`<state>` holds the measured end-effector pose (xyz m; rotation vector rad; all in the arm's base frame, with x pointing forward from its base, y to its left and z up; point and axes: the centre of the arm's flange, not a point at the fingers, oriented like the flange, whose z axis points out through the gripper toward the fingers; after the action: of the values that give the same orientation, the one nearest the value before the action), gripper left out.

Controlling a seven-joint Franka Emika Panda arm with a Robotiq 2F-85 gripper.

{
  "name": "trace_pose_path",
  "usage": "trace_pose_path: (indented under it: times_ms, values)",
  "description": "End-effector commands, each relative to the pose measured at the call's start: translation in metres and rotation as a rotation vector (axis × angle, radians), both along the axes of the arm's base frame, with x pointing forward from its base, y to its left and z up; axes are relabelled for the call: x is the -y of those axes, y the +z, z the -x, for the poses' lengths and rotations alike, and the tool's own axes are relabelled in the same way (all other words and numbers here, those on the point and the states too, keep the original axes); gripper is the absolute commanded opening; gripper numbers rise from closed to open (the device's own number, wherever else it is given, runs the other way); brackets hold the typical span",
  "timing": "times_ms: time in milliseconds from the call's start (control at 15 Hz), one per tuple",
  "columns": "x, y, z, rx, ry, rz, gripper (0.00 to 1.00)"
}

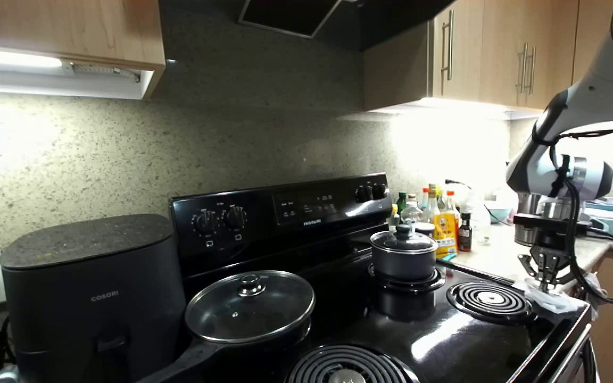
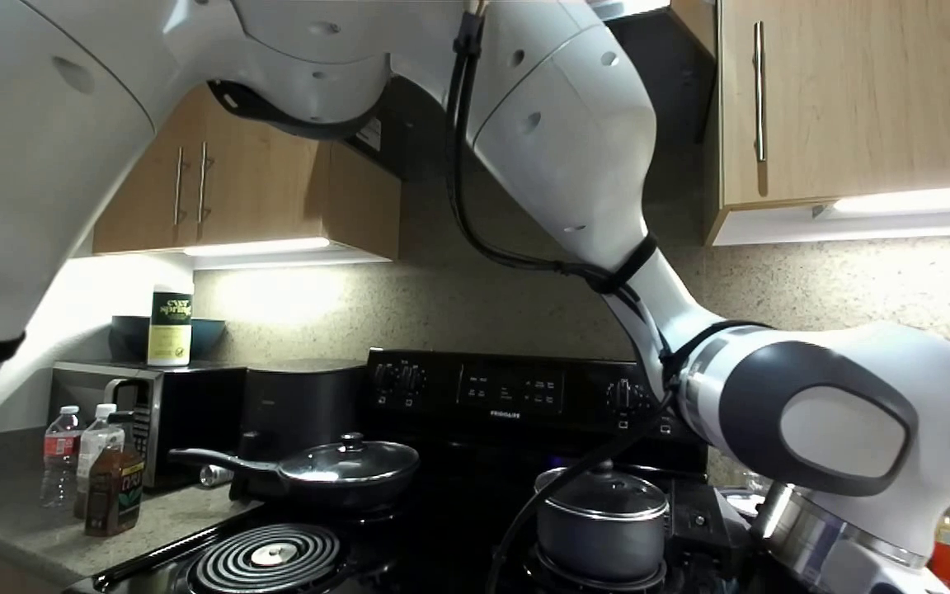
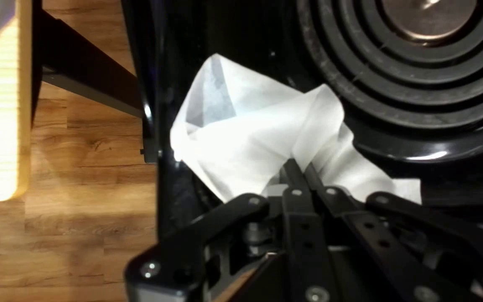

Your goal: Use the white cloth to wipe the stove

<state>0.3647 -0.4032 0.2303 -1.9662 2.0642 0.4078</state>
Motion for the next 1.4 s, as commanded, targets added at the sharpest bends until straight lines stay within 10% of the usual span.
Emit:
trace_pose_path:
  times_ms: [0,333,1333]
  values:
    - [-0.030,-0.021,-0.050,0.049,0.109,0.067,0.00]
    - [-0.048,-0.013,-0.083,0.098,0.190,0.181,0.00]
    - [-0.098,0.009,-0.144,0.136,0.452,0.181,0.00]
